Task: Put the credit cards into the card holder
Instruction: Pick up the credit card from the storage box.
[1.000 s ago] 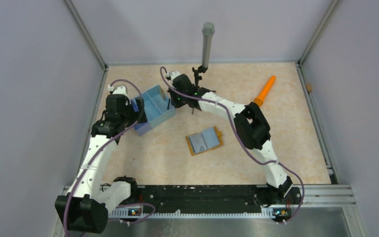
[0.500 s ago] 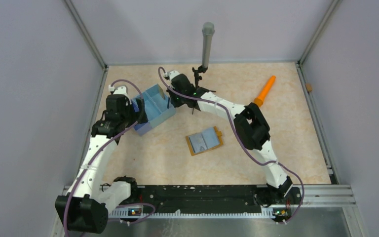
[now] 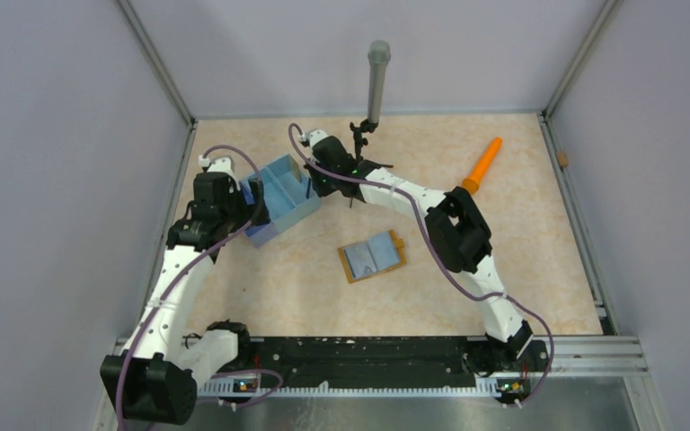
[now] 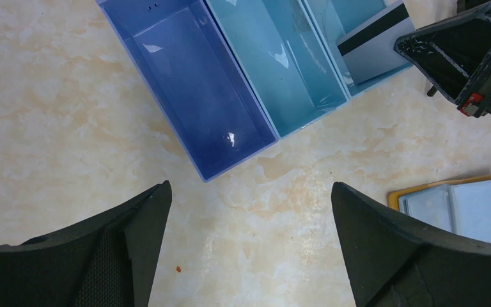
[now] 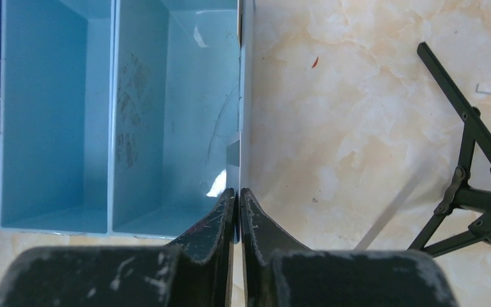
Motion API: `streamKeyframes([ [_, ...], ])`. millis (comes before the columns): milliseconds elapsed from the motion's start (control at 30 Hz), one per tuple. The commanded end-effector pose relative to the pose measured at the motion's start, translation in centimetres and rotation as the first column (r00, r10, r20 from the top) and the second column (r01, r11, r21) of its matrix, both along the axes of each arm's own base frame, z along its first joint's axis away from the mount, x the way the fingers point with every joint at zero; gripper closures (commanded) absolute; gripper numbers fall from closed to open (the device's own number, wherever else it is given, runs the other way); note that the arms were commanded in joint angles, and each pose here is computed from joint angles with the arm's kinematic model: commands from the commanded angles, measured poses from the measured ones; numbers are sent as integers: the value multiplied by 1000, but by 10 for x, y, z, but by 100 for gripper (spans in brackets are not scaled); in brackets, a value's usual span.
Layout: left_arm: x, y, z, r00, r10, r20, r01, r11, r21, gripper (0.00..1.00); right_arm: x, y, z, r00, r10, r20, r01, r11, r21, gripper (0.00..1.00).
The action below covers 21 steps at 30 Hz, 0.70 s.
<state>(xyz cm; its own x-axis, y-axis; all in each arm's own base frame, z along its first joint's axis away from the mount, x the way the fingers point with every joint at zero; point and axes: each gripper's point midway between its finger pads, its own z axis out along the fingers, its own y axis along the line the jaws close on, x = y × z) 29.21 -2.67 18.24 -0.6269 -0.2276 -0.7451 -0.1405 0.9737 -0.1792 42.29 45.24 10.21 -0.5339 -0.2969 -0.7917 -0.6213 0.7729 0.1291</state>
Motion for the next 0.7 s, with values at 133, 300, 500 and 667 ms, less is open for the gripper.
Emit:
streamKeyframes([
  [133,2,0,1,1000,-11,17,11,1000,-1,1,-1,3,21,999,-19,31,18,999,30,93],
  [300,2,0,2,1000,-11,20,11,1000,-1,1,0,3,23,999,-23,34,22,999,34,88],
  [500,2,-1,1,1000,-14,19,14,1000,-3,1,2,4,29,998,-26,48,24,999,36,83],
  [667,2,-2,0,1000,-18,16,18,1000,-6,1,4,4,35,998,-29,62,26,999,37,82],
])
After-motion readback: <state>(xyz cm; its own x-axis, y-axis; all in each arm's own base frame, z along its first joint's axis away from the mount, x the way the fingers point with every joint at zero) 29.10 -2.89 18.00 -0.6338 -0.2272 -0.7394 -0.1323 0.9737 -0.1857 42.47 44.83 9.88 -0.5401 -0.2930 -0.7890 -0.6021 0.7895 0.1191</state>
